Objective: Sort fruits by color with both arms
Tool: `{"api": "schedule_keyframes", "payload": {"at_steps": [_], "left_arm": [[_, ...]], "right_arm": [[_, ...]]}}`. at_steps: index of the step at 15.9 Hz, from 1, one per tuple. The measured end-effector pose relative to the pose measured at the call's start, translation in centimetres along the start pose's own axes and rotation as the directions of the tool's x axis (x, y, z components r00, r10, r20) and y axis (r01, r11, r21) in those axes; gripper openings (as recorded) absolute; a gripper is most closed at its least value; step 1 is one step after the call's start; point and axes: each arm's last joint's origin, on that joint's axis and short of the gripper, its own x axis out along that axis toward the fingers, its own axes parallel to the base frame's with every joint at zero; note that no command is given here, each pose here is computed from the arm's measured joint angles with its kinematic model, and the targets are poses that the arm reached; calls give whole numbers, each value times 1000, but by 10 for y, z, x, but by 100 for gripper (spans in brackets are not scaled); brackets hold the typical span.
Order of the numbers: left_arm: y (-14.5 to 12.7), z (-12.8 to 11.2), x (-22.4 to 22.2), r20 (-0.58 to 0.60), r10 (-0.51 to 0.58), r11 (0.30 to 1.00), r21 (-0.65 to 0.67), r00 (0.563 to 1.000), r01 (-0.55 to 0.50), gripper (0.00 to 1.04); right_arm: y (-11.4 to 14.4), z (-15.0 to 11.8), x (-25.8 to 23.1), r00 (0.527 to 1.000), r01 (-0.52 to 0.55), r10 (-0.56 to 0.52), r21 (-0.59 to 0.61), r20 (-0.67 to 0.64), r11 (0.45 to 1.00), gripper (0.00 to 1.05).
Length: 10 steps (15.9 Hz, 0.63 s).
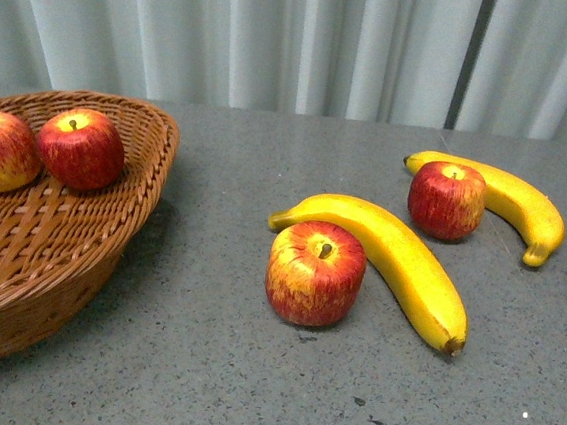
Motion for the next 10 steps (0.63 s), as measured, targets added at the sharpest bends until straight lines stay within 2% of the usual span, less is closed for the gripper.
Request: {"api": "schedule_keyframes", "payload": {"at_steps": [10], "left_arm": [[0, 0, 0, 0, 0, 1000, 0, 1000, 0, 98]], "right_arm": [[0, 0, 0, 1000, 0, 0, 0, 0, 1000, 98]]}}
